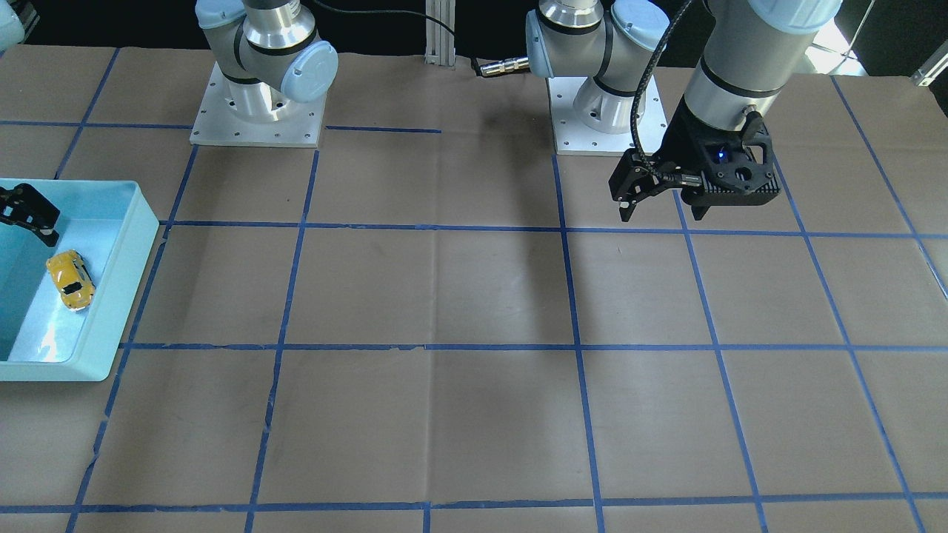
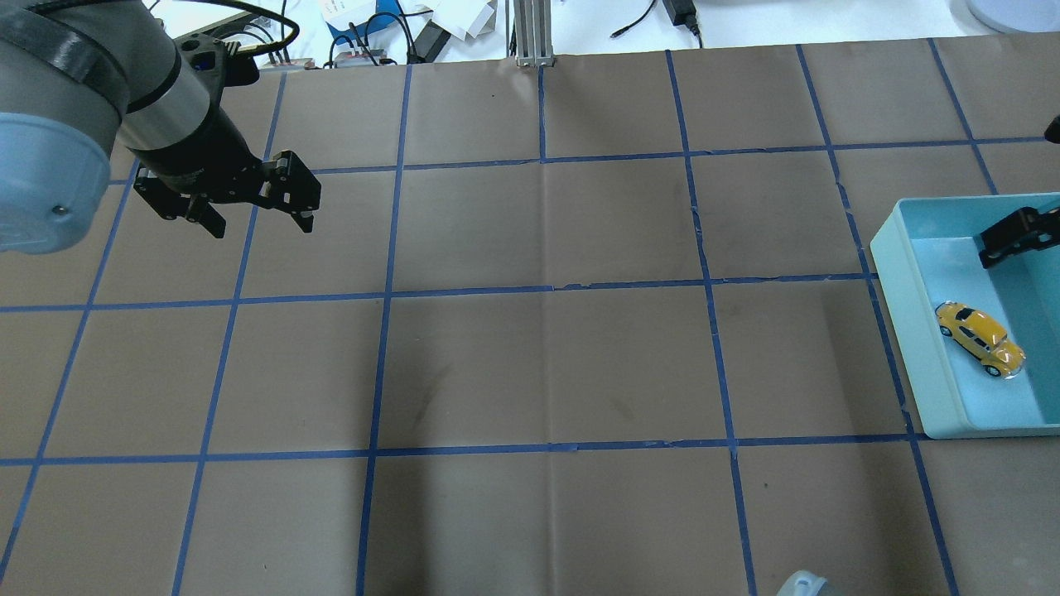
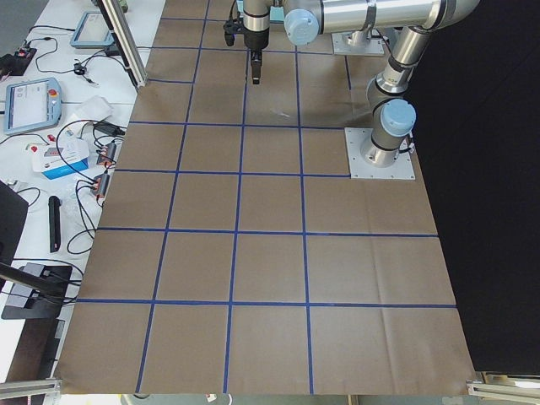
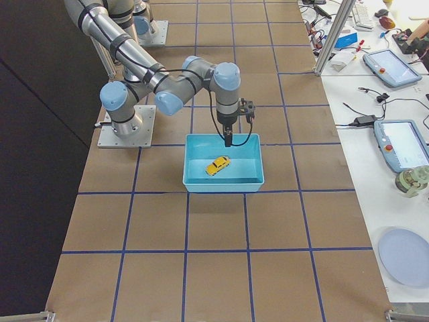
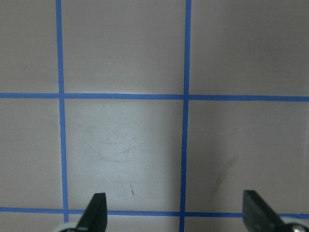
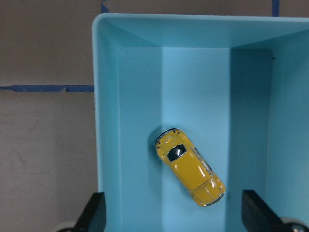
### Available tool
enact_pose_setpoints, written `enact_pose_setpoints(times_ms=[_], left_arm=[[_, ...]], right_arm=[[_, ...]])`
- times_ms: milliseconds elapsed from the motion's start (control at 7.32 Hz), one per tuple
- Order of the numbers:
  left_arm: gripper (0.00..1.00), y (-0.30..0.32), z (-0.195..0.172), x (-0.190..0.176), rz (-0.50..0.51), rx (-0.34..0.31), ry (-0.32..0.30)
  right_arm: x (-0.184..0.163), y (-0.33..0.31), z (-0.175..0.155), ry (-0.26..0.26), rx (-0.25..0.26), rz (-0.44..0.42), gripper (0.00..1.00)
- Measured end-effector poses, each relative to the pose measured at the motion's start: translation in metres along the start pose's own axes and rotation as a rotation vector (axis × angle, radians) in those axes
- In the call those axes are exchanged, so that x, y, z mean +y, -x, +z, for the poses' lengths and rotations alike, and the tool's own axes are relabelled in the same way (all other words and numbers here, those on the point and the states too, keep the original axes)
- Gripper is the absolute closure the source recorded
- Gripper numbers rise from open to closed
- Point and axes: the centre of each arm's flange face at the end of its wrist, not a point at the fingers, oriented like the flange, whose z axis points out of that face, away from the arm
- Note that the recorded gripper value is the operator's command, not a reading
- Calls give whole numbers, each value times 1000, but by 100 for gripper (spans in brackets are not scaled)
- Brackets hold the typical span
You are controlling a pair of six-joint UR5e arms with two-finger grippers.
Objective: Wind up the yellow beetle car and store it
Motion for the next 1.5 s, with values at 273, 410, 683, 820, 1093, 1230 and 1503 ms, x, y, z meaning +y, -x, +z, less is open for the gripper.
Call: enact_pose_setpoints(times_ms=[273,410,683,820,1093,1230,1503], left_arm=[[0,0,1,0,0,0,1],[0,0,1,0,0,0,1],[0,0,0,0,1,0,0],[0,0,0,0,1,0,0],[0,1,0,0,0,1,0],[0,1,0,0,0,1,0],[0,1,0,0,-1,0,0]], right_arm=[[-13,80,-37,-17,-8,56,0],[-20,119,-58,-21,-13,83,0],[-34,172,-107,-26,-20,101,0],[-36,182,-128,-14,-25,98,0],[-31,209,-151,11,-36,69,0],[-27,234,-153,19,-34,54,0],[-22,263,-153,25,-28,32,0]])
